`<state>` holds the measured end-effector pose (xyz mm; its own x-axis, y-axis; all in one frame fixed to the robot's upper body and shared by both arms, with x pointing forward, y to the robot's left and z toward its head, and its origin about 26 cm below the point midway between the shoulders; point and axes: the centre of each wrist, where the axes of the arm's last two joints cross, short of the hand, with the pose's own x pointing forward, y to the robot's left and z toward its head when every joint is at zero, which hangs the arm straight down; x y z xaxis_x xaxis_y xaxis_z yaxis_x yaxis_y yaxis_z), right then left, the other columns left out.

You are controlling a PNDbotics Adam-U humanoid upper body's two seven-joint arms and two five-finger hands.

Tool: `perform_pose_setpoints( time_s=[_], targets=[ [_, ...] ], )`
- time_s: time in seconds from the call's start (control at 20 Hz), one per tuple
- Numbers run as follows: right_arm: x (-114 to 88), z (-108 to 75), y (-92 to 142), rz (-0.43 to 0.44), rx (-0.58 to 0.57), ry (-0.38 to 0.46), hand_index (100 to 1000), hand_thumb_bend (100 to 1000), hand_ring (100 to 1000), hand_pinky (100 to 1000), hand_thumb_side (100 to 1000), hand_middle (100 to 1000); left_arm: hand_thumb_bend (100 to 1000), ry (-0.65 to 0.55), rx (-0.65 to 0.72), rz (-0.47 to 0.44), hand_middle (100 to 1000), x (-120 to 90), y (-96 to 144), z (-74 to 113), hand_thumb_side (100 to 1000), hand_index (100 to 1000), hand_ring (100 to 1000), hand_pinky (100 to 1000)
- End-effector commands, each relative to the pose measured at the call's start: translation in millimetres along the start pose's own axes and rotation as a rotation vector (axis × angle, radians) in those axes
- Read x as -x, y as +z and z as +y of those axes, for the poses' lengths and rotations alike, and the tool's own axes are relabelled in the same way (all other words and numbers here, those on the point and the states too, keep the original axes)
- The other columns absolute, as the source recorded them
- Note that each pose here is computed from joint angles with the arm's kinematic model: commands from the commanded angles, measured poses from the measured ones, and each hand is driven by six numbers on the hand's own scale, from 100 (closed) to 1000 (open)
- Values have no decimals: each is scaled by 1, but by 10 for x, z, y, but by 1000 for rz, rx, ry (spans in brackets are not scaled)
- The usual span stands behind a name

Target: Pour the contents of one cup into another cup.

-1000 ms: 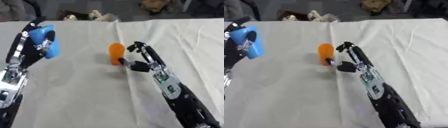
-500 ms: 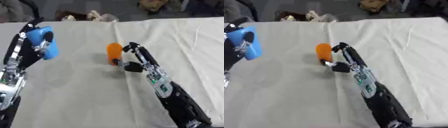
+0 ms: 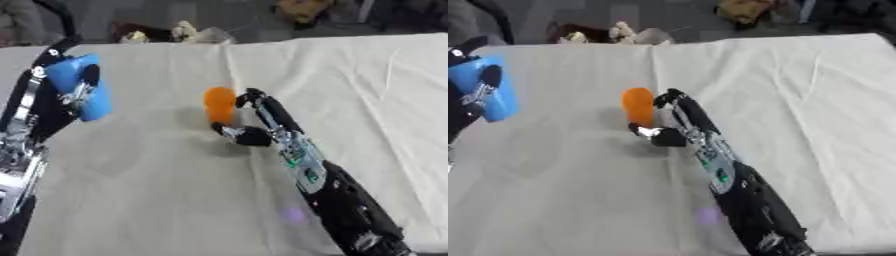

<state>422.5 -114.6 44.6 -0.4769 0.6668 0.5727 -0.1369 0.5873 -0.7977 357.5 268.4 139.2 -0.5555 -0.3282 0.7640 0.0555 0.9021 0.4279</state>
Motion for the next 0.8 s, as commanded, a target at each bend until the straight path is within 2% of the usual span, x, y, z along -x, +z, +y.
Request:
perform_pose_setpoints(
  time_s=[0.05, 0.3, 0.8],
  targets=[
    [-86, -43, -100, -24, 23, 25, 751, 561, 983, 812, 644, 660, 100, -8, 4, -34, 274, -79, -50, 34, 539, 908, 192, 100],
    [-130, -9, -156, -18, 37, 49, 757, 569, 992, 839, 648, 672, 100, -6, 6, -36, 272, -81, -56, 31, 540, 909, 191, 100],
    [-261, 90, -256, -42, 33, 73, 758, 579, 985, 834, 663, 666, 100, 0, 14, -42, 268, -90, -76, 18, 540, 908, 189, 100]
  ],
)
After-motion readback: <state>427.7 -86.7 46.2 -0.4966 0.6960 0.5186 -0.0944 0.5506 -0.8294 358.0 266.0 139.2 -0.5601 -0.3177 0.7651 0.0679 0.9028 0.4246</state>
